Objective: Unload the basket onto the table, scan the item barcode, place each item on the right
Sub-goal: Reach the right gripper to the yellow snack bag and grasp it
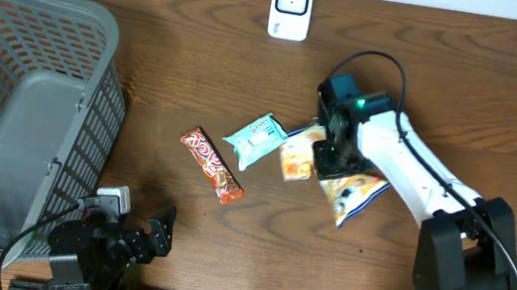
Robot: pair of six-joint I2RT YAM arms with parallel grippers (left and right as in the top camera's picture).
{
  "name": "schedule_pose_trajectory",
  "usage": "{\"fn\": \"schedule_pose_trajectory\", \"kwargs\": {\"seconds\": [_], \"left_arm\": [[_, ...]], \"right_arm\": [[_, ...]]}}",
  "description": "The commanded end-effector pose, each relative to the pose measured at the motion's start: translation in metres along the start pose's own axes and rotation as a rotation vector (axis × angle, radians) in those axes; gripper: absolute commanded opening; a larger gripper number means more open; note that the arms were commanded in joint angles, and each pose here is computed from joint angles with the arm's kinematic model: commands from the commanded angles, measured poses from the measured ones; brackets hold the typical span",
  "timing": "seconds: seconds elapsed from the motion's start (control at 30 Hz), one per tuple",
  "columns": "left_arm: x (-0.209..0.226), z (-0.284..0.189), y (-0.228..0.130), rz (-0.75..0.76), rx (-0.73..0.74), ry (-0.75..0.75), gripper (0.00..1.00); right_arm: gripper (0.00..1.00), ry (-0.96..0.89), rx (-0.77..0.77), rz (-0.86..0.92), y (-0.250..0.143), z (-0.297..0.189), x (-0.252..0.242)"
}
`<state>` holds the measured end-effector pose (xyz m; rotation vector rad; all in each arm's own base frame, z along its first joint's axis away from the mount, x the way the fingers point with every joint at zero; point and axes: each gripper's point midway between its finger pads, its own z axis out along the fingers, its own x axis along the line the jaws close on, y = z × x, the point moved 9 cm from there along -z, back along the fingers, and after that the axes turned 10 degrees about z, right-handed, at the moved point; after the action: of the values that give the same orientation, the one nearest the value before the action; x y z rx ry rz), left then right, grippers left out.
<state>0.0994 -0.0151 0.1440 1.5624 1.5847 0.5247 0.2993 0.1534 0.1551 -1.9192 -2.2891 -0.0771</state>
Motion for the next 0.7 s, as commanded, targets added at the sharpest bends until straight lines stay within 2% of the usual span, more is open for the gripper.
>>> {"fn": "schedule_pose_trajectory", "kwargs": {"seconds": [0.0,0.1,0.2,0.23,0.3,0.37,0.4,0.47,0.5,0.67], "left_arm": [[0.001,0.0,-0.001,-0.004,0.002,0.007,0.98],[0.001,0.0,-0.001,-0.004,0.002,0.007,0.98],[0.001,0.0,-0.001,-0.004,0.002,0.007,0.98],[0.001,0.0,-0.001,-0.004,0.002,0.007,0.98],[0.001,0.0,-0.001,-0.004,0.002,0.007,0.98],[0.001,0.0,-0.001,-0.004,0.002,0.007,0.98],[0.001,0.0,-0.001,-0.004,0.002,0.007,0.98],[0.001,0.0,-0.001,-0.004,0.002,0.008,0.98],[0.001,0.0,-0.001,-0.003,0.002,0.007,0.98],[0.001,0.0,-0.001,-0.004,0.002,0.007,0.98]], "right_arm": [[0.01,0.549,0.045,-0.297,-0.01,-0.03,0.038],[0.01,0.676,0.044,-0.367,-0.014,-0.035,0.042],[0.01,0.515,0.034,-0.355,-0.01,-0.027,0.03],[0.07,0.438,0.04,-0.326,-0.009,-0.024,0.026],[0.28,0.348,0.043,-0.274,-0.008,-0.02,0.025],[0.59,0.268,0.034,-0.27,-0.008,-0.017,0.026],[0.79,0.175,0.019,-0.247,-0.006,-0.014,0.025],[0.83,0.02,-0.02,-0.202,-0.003,-0.01,0.022],[0.92,-0.057,-0.043,-0.184,-0.002,-0.007,0.02],[0.9,-0.291,-0.106,-0.153,-0.011,0.029,0.013]]}}
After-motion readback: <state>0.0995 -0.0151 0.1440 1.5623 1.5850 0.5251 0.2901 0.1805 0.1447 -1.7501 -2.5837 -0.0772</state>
